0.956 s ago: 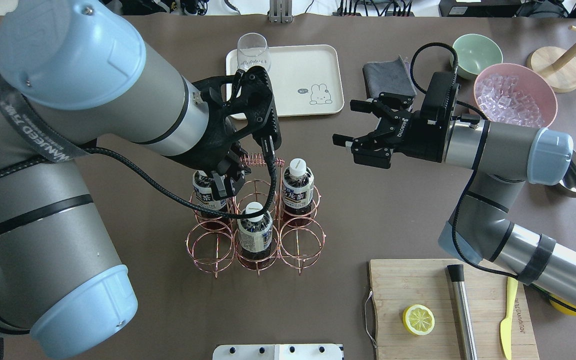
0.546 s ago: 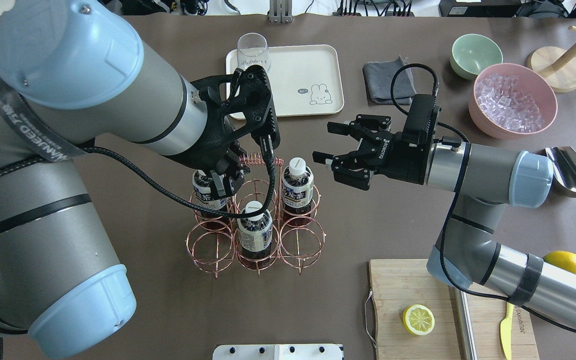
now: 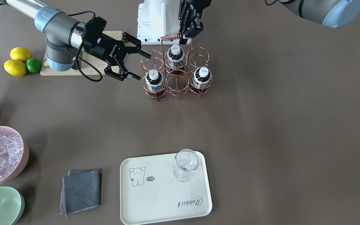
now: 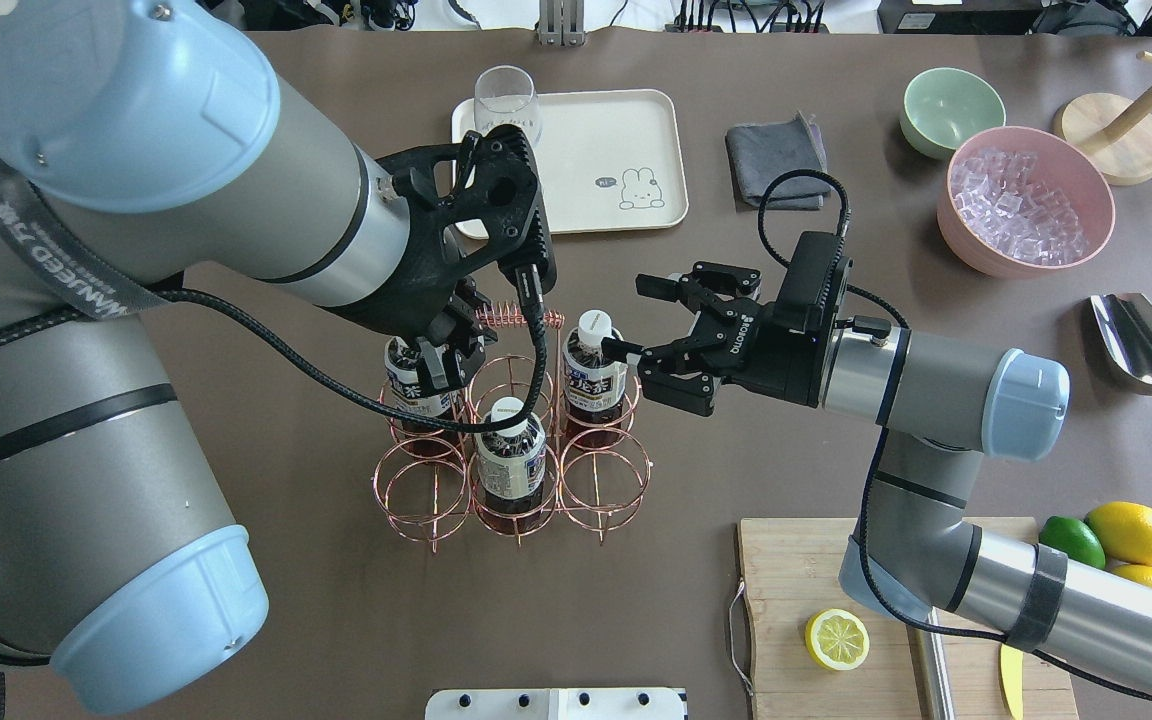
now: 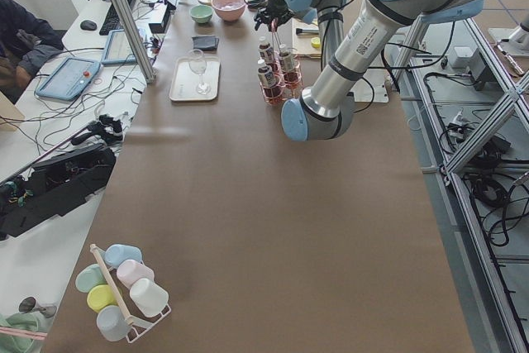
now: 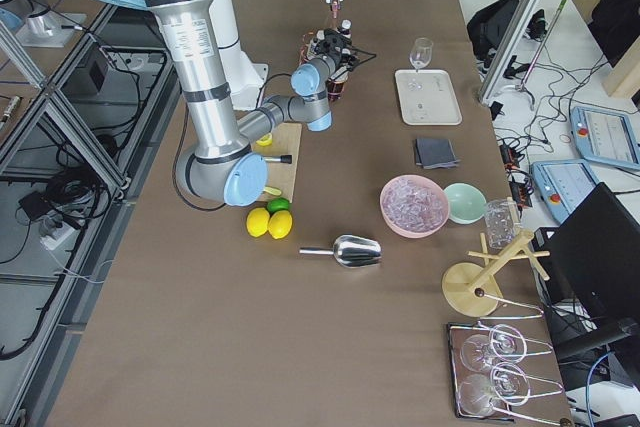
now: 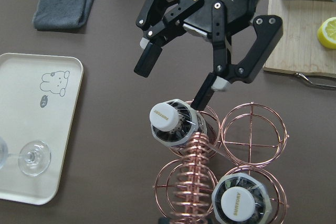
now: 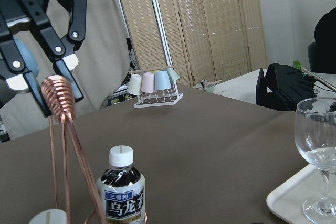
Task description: Take tea from basket to plate
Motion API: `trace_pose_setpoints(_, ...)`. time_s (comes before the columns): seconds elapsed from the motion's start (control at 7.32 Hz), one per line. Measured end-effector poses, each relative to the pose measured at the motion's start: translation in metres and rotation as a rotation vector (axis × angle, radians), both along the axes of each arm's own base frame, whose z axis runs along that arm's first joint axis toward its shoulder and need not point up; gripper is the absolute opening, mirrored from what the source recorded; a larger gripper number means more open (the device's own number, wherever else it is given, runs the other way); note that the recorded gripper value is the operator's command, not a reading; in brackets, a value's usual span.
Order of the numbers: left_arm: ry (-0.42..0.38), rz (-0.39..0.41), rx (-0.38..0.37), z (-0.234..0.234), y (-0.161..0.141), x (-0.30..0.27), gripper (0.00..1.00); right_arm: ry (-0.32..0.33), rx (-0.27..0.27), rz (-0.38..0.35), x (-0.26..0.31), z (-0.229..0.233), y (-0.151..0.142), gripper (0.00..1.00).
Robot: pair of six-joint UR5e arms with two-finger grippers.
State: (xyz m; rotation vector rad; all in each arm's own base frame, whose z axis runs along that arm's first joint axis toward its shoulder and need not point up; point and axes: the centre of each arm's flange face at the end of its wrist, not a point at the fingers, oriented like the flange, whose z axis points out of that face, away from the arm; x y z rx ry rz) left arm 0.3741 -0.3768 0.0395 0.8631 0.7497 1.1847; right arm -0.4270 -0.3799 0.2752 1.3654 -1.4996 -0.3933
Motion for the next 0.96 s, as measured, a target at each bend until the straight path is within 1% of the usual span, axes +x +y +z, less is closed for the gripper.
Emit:
trace_pose_setpoints(0.55, -0.002, -0.003, -0.002, 0.0, -0.001, -0.001, 0.0, 0.008, -0.019, 0.034, -0.017, -0.004, -0.009, 0.83)
trace_pose_setpoints(0.68, -0.003, -0.003, -0.002, 0.001, -0.002, -0.001, 0.0, 0.008, -0.015, 0.043, -0.021, -0.008, -0.012, 0.83)
trace_pose_setpoints(0.96, -0.003, -0.003, -0.002, 0.001, -0.002, -0.001, 0.0, 0.027, 0.008, 0.065, -0.023, -0.01, -0.016, 0.84)
